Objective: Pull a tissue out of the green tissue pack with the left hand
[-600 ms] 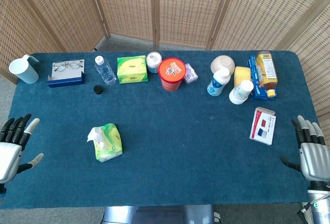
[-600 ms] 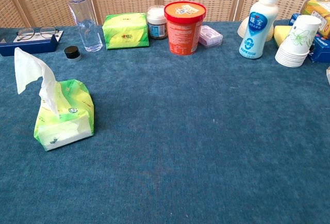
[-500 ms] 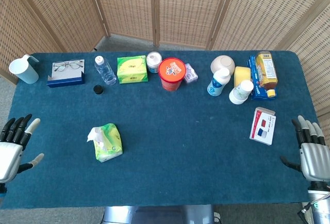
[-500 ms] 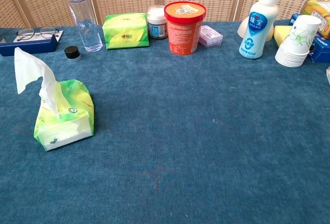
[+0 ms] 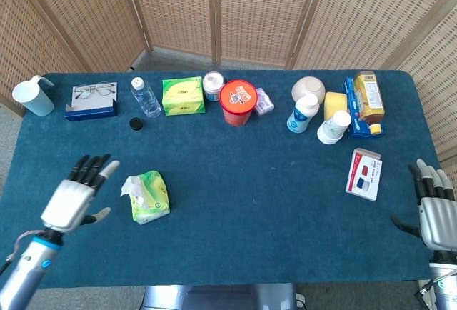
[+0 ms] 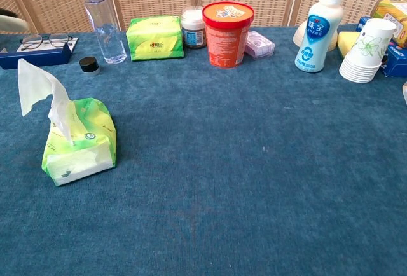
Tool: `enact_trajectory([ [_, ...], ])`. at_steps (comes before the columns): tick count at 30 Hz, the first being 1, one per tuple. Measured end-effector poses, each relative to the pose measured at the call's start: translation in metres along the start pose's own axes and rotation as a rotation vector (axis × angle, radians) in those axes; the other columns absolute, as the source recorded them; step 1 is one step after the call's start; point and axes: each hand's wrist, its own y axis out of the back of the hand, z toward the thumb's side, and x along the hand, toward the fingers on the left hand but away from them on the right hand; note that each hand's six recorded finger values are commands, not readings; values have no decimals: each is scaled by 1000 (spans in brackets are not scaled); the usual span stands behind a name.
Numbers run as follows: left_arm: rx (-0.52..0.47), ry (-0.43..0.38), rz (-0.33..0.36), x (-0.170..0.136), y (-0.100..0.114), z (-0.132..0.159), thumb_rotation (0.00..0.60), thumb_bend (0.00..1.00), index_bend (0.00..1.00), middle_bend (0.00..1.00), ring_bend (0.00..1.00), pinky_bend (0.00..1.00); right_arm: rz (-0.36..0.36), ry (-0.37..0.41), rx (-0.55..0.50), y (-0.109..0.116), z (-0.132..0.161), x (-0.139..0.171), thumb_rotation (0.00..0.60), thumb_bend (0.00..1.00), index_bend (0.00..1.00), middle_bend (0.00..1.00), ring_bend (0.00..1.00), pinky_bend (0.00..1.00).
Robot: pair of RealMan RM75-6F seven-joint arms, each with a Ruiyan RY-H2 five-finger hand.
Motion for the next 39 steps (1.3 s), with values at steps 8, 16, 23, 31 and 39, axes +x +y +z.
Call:
enact_trajectory([
  [8, 82, -42, -4, 42, -13, 48, 600, 128, 352, 309, 327, 595, 9, -1, -8, 0, -2, -1, 600, 0, 0, 0, 0, 0],
  [16, 166, -40, 33, 52, -18, 63, 600, 402, 806, 804, 761, 922, 9, 8, -19, 1, -1, 0, 600, 0, 0, 0, 0, 0],
  [23, 171, -32, 77, 42, 2, 50, 600, 406, 819, 842, 781, 933, 12, 8, -18, 1, -1, 0, 600, 0, 0, 0, 0, 0],
  [31, 91, -38, 200, 15, 55, 27, 600, 405, 819, 843, 780, 933, 21, 11, -2, -4, 2, 0, 600, 0, 0, 0, 0, 0],
  [39, 17, -164, 297, -37, 106, 16, 600, 397, 819, 843, 768, 933, 29, 13, 16, -9, 5, 0, 600, 0, 0, 0, 0, 0],
])
